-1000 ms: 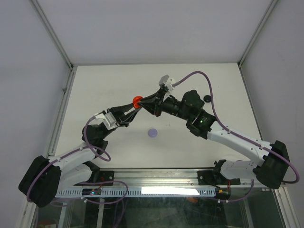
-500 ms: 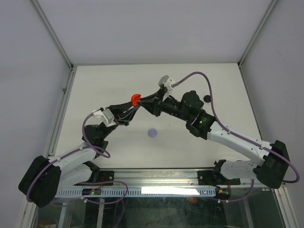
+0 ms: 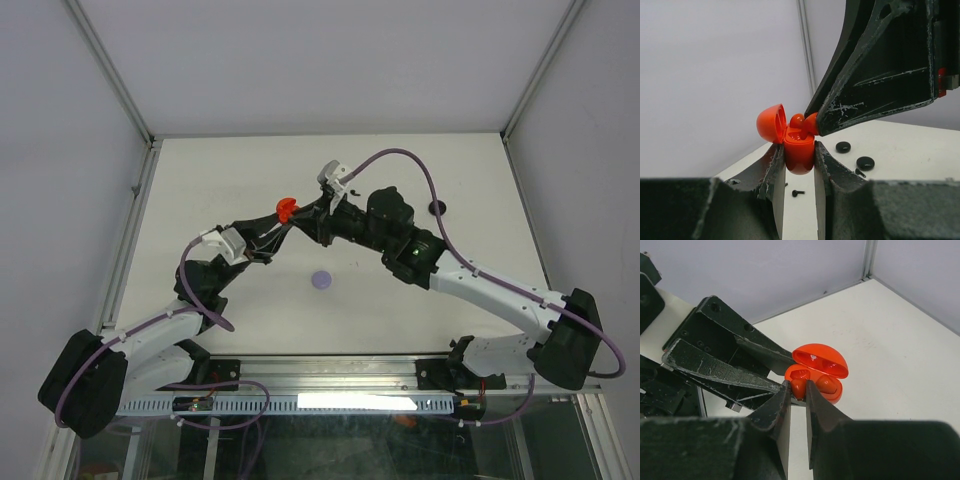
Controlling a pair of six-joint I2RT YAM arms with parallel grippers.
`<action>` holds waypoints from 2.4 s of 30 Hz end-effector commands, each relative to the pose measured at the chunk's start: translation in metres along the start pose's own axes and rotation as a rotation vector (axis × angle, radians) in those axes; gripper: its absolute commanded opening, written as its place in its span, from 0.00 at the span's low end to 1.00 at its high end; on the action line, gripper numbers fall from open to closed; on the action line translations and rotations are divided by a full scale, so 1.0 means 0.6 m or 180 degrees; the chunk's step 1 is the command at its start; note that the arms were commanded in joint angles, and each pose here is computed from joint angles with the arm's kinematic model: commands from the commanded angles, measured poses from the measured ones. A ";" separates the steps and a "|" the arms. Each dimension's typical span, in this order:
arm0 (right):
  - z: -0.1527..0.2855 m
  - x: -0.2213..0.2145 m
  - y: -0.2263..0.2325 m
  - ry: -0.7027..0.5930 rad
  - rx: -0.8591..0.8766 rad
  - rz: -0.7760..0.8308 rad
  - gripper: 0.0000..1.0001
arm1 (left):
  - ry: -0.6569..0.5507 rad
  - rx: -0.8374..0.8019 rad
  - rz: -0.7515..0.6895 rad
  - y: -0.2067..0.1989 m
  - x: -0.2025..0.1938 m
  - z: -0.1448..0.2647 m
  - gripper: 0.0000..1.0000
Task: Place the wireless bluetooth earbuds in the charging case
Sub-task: Place the earbud in the charging case.
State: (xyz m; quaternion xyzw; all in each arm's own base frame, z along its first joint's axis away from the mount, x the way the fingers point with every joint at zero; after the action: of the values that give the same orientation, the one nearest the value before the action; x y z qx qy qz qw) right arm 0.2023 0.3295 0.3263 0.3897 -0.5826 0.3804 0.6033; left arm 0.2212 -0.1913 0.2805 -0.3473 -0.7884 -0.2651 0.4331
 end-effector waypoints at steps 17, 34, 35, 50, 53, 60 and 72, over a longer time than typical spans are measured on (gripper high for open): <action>0.019 0.077 0.013 0.0156 -0.0207 -0.0256 0.49 | -0.0075 0.0149 -0.0100 0.009 0.016 -0.002 0.01; 0.003 0.053 0.014 0.0594 -0.0183 -0.0590 0.54 | -0.0108 0.0088 0.0168 -0.002 0.011 0.002 0.00; 0.003 0.053 0.012 0.0588 -0.0197 -0.0580 0.54 | -0.0109 0.0077 0.0176 -0.003 0.011 0.001 0.01; 0.025 0.084 -0.005 0.0397 -0.0306 -0.0409 0.55 | -0.0077 0.0006 0.0248 -0.008 0.005 0.000 0.00; 0.020 0.080 -0.003 0.0430 -0.0241 -0.0438 0.55 | -0.0098 -0.0017 0.0248 -0.009 0.008 0.000 0.00; 0.008 0.064 0.005 0.0542 -0.0076 -0.0500 0.55 | -0.0123 -0.0057 0.0273 -0.012 0.012 -0.002 0.00; 0.005 0.066 0.022 0.0577 0.0218 -0.0511 0.53 | -0.0129 -0.0045 0.0303 -0.011 0.010 -0.004 0.00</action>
State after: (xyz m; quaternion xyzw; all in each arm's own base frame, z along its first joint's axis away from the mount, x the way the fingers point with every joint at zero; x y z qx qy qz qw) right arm 0.1959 0.3302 0.3342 0.3883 -0.4602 0.3711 0.7069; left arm 0.2210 -0.1937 0.2716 -0.3757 -0.7680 -0.2467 0.4562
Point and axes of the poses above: each gripper's point midway between its finger pads, its own z axis back along the fingers, its own y axis along the line the jaws close on, x = y × z, the point moved 5 cm from there along z, back along the fingers, and after that the axes turned 3 degrees about z, right-handed, at the moved point
